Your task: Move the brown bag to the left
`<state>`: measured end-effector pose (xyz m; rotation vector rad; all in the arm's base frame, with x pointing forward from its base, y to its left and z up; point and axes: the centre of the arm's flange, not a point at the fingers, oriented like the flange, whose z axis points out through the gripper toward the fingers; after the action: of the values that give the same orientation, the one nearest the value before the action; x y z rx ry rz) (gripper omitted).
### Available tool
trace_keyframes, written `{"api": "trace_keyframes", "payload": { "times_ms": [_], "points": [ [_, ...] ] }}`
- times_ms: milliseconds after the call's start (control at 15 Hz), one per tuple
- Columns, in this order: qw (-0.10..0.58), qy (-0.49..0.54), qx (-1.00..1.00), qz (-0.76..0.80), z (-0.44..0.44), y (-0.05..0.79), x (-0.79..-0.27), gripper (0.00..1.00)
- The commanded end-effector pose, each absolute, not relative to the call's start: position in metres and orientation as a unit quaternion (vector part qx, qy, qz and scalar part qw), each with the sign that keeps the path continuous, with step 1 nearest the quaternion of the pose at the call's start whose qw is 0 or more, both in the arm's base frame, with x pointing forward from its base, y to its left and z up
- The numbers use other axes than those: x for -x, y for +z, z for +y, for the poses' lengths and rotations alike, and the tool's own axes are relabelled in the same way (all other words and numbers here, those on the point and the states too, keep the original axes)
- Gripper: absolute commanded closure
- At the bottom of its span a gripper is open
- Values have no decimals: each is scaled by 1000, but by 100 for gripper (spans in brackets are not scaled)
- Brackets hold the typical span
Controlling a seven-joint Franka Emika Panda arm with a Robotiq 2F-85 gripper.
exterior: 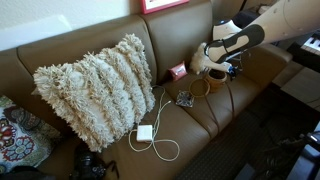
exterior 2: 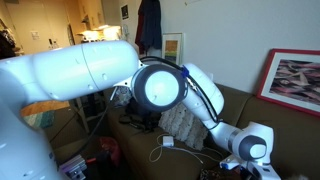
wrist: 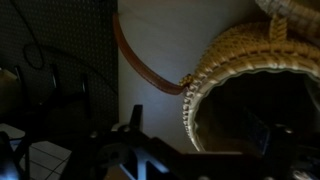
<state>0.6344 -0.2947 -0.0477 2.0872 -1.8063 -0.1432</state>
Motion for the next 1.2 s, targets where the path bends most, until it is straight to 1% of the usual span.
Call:
{"api": "trace_keyframes", "payload": {
  "times_ms": [0,67,200,600,667,867,1000,1067,1133],
  "points": [
    [208,-61,-727,-651,-304,-75,-647,0],
    [210,-62,-727,-651,-303,-78,-647,0],
    [212,-57,-729,-648,-303,-84,-647,27],
    [205,-48,-736,-644,-299,-76,-649,69],
    [205,-46,-736,-644,-298,-76,-650,75],
    [204,-44,-737,-643,-297,-74,-652,98],
    [203,-42,-737,-644,-297,-71,-651,100],
    [200,-39,-738,-643,-296,-67,-651,97],
    [200,-36,-738,-644,-296,-64,-651,96]
  ]
}}
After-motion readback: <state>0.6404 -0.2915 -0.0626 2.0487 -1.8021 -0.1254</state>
